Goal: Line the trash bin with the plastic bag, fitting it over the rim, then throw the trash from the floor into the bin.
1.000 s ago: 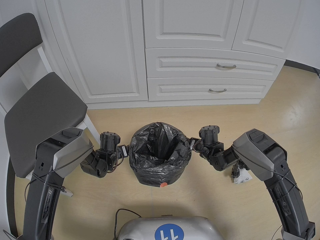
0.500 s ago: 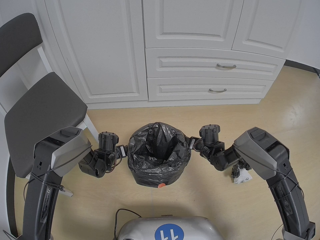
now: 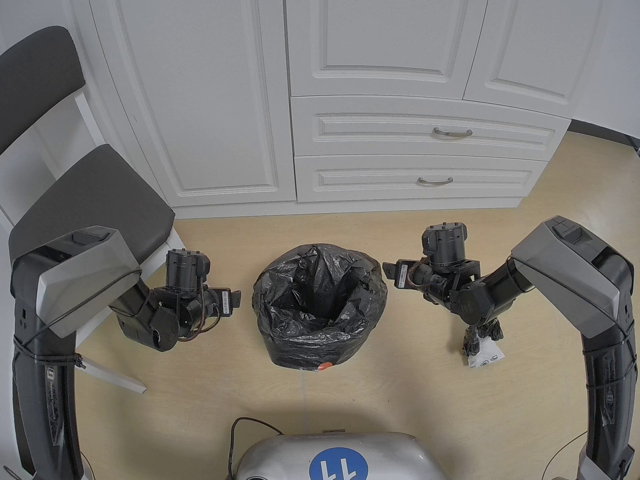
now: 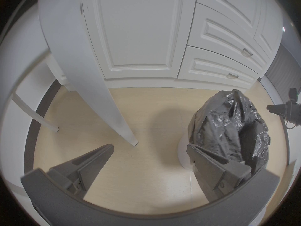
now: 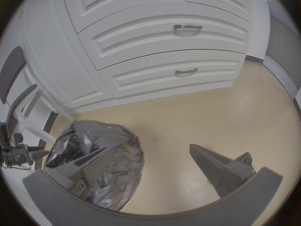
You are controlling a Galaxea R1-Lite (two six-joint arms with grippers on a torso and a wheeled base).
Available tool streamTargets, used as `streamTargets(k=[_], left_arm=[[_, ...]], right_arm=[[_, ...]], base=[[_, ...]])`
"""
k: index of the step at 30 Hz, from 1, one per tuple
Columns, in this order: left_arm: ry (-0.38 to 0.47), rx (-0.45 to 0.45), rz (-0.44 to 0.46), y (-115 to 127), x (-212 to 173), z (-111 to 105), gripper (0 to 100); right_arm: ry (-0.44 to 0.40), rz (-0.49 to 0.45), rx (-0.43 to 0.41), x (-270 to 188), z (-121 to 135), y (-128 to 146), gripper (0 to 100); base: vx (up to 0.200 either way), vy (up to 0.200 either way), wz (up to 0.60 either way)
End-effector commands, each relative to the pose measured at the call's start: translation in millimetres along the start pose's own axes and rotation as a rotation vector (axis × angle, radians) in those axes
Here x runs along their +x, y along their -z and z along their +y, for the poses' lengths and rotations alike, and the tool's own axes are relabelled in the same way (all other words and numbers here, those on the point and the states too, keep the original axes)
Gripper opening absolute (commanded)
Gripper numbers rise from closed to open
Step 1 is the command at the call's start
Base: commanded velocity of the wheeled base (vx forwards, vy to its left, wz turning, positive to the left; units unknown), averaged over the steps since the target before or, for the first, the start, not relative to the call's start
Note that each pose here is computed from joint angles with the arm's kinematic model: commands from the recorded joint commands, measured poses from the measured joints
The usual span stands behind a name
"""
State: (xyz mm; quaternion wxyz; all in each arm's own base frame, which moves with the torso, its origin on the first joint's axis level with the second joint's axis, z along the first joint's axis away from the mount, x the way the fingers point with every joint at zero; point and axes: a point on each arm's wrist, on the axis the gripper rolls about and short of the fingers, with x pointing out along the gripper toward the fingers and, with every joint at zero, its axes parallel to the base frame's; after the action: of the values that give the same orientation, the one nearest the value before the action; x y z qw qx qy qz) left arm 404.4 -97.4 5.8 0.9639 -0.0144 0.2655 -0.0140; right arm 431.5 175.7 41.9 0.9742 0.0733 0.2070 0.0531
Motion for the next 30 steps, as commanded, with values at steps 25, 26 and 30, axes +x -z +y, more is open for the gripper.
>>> streamTargets(k=[25,26,30], left_arm=[[0.094,0.043,-0.091,-8,-59,-32,100],[0.095,0.043,-0.091,-8,-59,-33,100],[0.094,0.055,-0.076,-4,-62,-32,100]], right_arm=[[-0.079,0.184,-0.459,-64,62,78,100],[-0.084,0.186,-0.479,-68,62,79,100],[-0.114,0.197,-0.522,-86,63,83,100]], base=[[0.000,0.000,0.00],[0.000,0.000,0.00],[0.000,0.000,0.00]])
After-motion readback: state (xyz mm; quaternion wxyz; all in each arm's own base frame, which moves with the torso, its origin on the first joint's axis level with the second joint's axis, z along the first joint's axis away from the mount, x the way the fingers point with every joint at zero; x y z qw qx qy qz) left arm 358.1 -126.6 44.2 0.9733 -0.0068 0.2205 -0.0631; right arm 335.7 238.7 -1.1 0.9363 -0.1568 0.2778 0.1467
